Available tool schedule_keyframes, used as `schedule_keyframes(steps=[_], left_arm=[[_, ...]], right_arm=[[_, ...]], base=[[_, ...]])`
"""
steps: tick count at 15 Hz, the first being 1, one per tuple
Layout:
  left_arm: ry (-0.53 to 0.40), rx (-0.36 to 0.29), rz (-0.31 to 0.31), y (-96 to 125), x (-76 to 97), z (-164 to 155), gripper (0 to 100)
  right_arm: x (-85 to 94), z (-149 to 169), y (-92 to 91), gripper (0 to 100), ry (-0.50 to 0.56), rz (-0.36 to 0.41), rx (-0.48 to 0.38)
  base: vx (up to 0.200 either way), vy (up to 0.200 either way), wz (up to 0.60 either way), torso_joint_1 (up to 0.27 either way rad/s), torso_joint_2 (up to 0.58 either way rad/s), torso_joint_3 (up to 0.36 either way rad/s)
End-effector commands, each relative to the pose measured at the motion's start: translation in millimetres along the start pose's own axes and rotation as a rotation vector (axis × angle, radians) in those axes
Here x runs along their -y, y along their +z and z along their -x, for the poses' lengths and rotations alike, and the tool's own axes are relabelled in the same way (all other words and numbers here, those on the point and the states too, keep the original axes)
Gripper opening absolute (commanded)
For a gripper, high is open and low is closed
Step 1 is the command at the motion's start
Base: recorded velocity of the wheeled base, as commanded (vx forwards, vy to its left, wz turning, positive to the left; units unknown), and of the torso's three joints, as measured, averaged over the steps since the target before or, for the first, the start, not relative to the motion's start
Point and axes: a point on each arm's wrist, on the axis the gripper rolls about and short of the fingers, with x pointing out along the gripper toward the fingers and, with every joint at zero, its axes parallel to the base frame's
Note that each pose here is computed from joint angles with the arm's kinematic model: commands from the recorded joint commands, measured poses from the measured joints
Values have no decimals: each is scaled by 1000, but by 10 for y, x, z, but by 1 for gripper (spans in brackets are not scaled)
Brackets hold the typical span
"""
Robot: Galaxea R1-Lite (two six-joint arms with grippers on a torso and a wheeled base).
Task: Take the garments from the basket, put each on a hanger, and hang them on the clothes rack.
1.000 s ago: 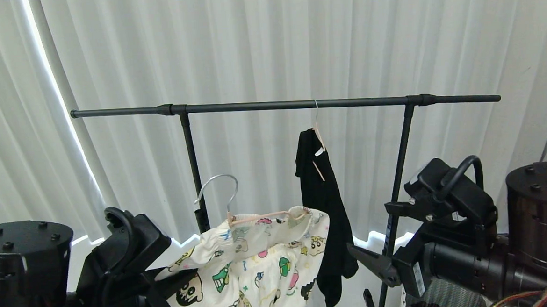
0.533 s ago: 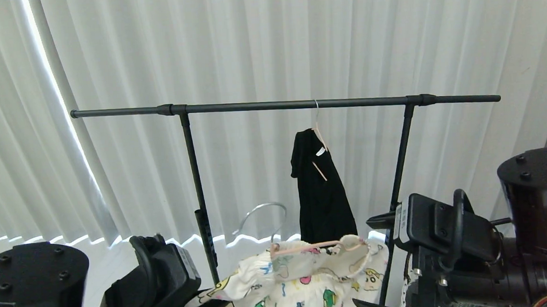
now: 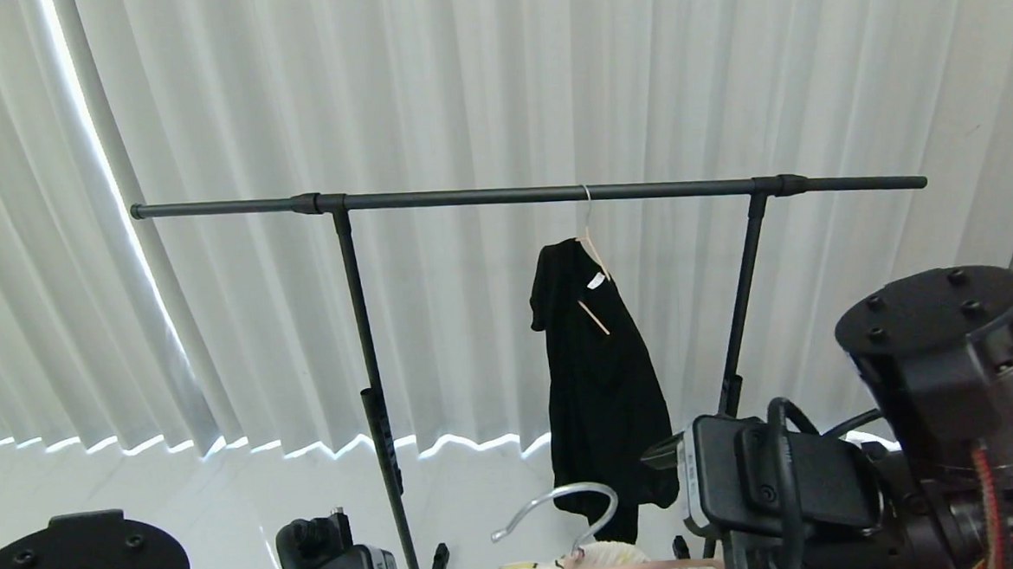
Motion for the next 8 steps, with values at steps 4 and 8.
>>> schedule_keyframes(steps=[4,8], left_arm=[[5,38,-8,37,5,-1,0],[8,47,-8,43,5,18,0]], right_arm=[[-67,-320,-24,100,61,5,-71],[-56,-313,-13,0,47,4,-71]], base=[[0,0,0,0,0,0],[0,0,0,0,0,0]])
